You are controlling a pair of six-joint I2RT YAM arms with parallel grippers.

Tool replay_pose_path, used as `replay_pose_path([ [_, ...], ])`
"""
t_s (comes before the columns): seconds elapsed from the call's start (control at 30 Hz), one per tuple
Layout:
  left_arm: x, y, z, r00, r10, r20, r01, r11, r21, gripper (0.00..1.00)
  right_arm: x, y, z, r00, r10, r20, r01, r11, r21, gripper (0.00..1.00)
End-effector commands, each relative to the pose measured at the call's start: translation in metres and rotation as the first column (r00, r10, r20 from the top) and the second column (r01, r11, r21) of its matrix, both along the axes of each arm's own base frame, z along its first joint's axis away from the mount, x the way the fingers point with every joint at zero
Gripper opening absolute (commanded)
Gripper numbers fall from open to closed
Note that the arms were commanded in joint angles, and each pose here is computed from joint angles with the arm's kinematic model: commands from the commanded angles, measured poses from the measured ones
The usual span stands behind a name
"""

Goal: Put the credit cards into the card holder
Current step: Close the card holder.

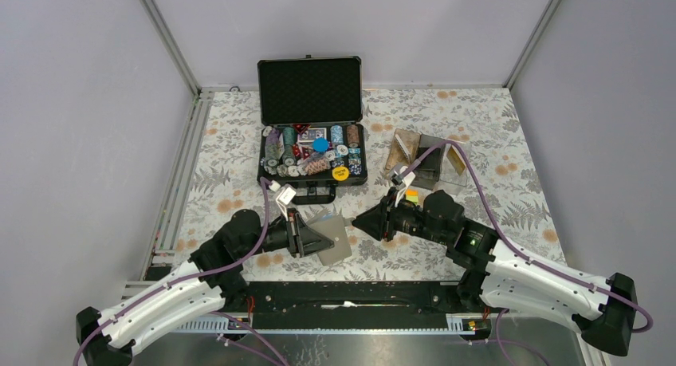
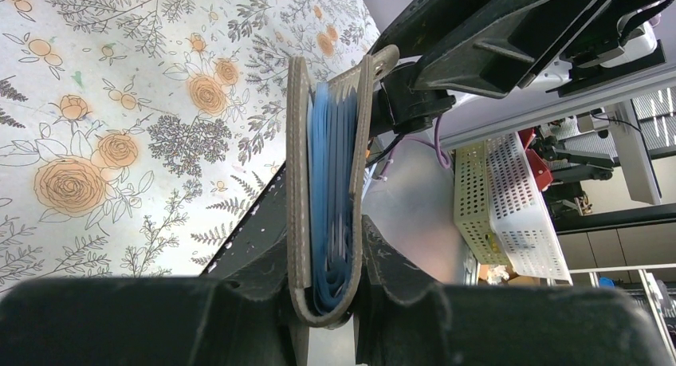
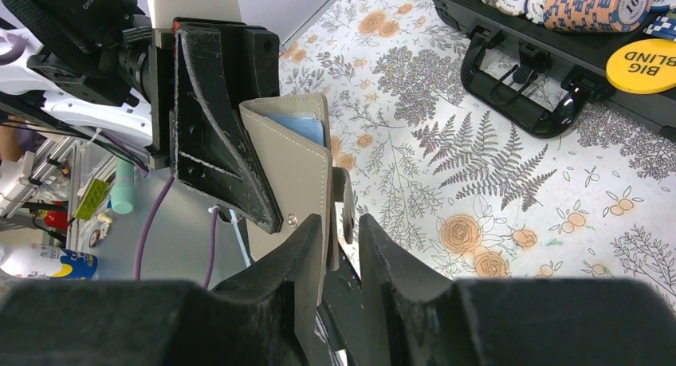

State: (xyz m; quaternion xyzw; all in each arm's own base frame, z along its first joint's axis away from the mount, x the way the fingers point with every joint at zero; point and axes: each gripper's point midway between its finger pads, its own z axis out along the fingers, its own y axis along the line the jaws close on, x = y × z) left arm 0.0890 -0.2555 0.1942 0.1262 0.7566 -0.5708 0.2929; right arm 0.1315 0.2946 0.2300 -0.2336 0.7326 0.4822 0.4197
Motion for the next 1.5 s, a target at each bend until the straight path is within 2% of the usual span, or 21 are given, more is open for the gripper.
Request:
replay_pose_path([
  [0.0,-0.004,-0.003,0.036,0.997,-0.029,0.077,0.036,0.995,-0.090,0.00,0.004,0.003,0.011,0.999,-0.008,0.039,0.007,0.999,0.035,0.30],
  [0.13,-0.004,-0.003,0.036,0.997,-0.030,0.077,0.037,0.995,-0.090,0.00,0.005,0.002,0.008,0.999,-0.011,0.036,0.010,1.000,0.029,0.22],
  [0.33,-0.004,-0.003,0.037,0.997,-0.030,0.076,0.037,0.995,-0.094,0.00,0.005,0.002,0.005,0.999,-0.009,0.042,0.008,1.000,0.020,0.00],
  [0.57,0.001,-0.001,0.039,0.998,0.011,0.058,-0.005,0.994,-0.109,0.00,-0.008,0.006,-0.002,0.995,0.077,0.060,-0.078,0.997,0.012,0.00],
  [0.73,0.010,0.003,0.034,0.997,0.081,0.019,-0.078,0.990,-0.116,0.05,-0.024,0.009,-0.008,0.984,0.171,0.044,-0.172,0.985,0.007,0.00],
  [0.9,0.017,0.004,0.016,0.991,0.126,-0.042,-0.128,0.991,-0.049,0.05,-0.036,0.014,-0.005,0.972,0.236,0.015,-0.236,0.970,0.059,0.00],
  [1.1,0.020,0.004,0.010,0.988,0.143,-0.062,-0.144,0.989,-0.022,0.06,-0.035,0.020,-0.012,0.972,0.235,-0.011,-0.233,0.969,0.081,0.00],
  [1.23,0.018,0.000,0.013,0.992,0.118,-0.053,-0.121,0.991,-0.053,0.10,-0.026,0.025,-0.019,0.980,0.196,-0.029,-0.193,0.979,0.062,0.00],
  [1.47,0.014,-0.004,0.011,0.995,0.081,-0.050,-0.084,0.995,-0.062,0.14,-0.024,0.038,-0.025,0.977,0.209,-0.052,-0.204,0.975,0.086,0.00],
])
